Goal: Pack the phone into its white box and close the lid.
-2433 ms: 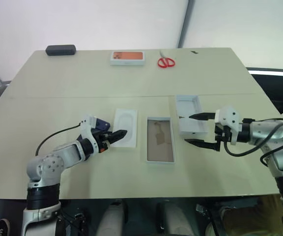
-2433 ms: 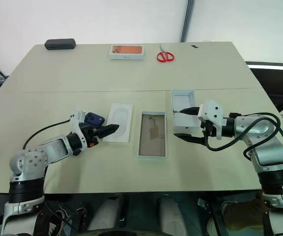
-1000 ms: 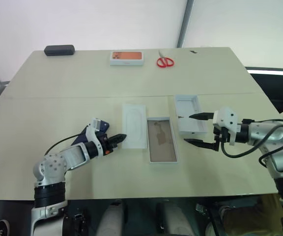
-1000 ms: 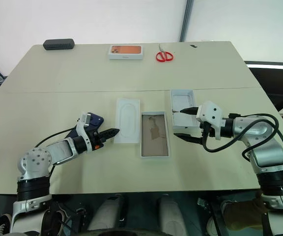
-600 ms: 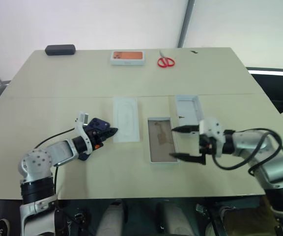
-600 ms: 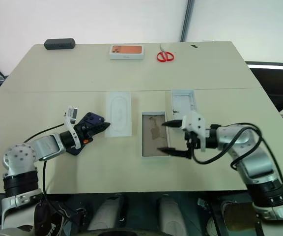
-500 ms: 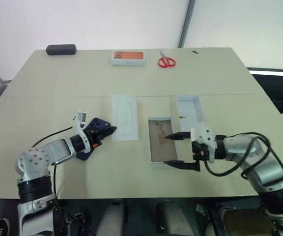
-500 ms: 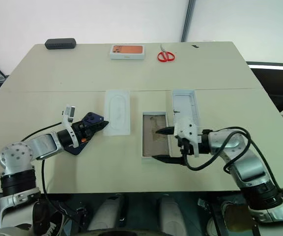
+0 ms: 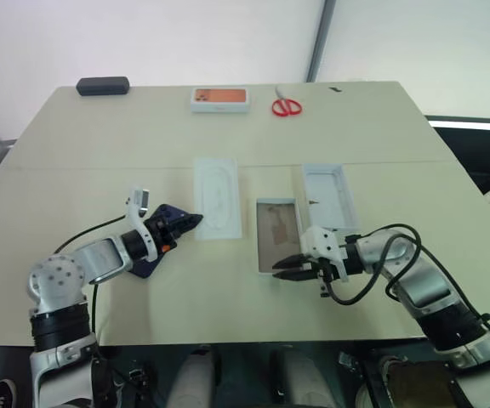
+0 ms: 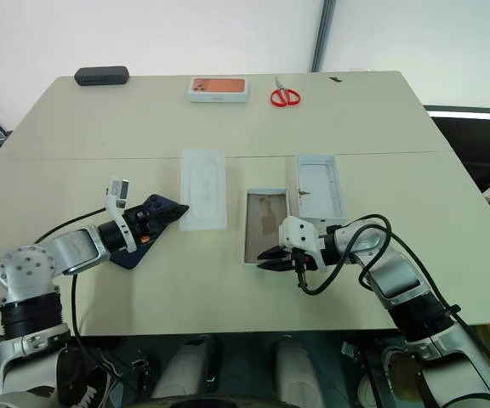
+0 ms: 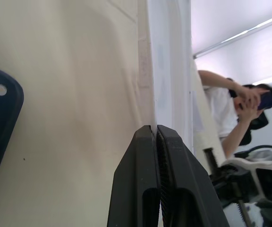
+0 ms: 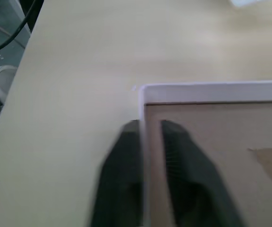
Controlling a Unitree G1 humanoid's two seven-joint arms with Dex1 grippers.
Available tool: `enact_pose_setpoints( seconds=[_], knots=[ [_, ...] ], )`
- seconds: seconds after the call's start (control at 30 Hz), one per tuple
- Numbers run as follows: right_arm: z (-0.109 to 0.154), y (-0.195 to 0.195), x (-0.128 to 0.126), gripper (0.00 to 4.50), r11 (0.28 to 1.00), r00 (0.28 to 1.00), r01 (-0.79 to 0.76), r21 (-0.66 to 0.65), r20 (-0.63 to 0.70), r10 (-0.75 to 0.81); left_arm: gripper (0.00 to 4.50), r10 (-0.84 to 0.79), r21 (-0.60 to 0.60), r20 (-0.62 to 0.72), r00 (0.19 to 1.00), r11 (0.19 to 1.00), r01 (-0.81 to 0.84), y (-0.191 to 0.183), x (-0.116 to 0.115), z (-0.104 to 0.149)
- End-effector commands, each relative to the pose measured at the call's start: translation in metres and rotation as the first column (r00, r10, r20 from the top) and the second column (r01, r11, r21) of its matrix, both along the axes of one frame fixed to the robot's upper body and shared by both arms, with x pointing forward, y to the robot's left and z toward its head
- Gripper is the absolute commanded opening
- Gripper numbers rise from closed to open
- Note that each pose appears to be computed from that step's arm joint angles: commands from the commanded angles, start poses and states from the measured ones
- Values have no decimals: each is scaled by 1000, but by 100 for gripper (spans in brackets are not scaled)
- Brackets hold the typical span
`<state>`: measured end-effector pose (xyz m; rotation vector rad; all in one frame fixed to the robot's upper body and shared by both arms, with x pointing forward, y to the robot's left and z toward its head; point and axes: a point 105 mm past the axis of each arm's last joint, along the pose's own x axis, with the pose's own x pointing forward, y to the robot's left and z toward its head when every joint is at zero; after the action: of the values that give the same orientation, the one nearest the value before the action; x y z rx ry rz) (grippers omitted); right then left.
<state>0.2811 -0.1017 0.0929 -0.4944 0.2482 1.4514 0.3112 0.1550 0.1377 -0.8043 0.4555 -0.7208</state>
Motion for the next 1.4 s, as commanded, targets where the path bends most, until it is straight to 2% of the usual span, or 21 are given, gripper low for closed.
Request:
enact_pose_setpoints(
  seconds=[0.03, 0.37, 0.47, 0.57, 0.6, 0.7, 0.8, 0.93, 1.1, 1.27, 1.4],
  knots=[
    [10, 11, 11, 4, 1000, 997, -10, 25, 75, 8, 0, -14, -47, 67, 998, 999, 17, -5, -3, 19],
    [17, 39, 42, 4, 999, 976, -46, 26, 216, 40, 0, -31, -52, 45, 999, 998, 34, -19, 2, 15],
    [18, 39, 51, 4, 999, 980, -20, 43, 197, 11, 0, -33, -53, 39, 999, 998, 35, -22, 2, 13],
    [19, 38, 54, 89, 998, 982, 2, 65, 186, -14, 0, -32, -50, 35, 999, 998, 34, -25, 1, 10],
    [19, 37, 54, 132, 998, 982, 5, 69, 189, -18, 0, -33, -50, 35, 999, 998, 34, -25, 0, 10],
    [26, 37, 52, 286, 992, 985, 28, 120, 164, -48, 0, -22, -44, 34, 999, 999, 24, -25, 1, 8],
    [30, 22, 43, 441, 996, 983, 28, 88, 176, -43, 0, -14, -28, 34, 999, 999, 15, -23, 2, 6],
    [40, -7, 34, 447, 995, 980, 82, 56, 175, -91, 0, -10, -27, 33, 999, 1000, 11, -23, 7, 6],
    [65, -55, 42, 447, 955, 940, 266, 133, 185, -288, 0, -21, -28, 8, 1000, 999, 22, -38, 18, 0],
    [72, -63, 45, 447, 934, 914, 318, 162, 211, -348, 0, -33, -5, -37, 999, 999, 33, -55, 27, -17],
    [70, -59, 43, 447, 932, 912, 321, 168, 210, -351, 0, -25, 2, -42, 999, 1000, 25, -59, 31, -20]
  ],
)
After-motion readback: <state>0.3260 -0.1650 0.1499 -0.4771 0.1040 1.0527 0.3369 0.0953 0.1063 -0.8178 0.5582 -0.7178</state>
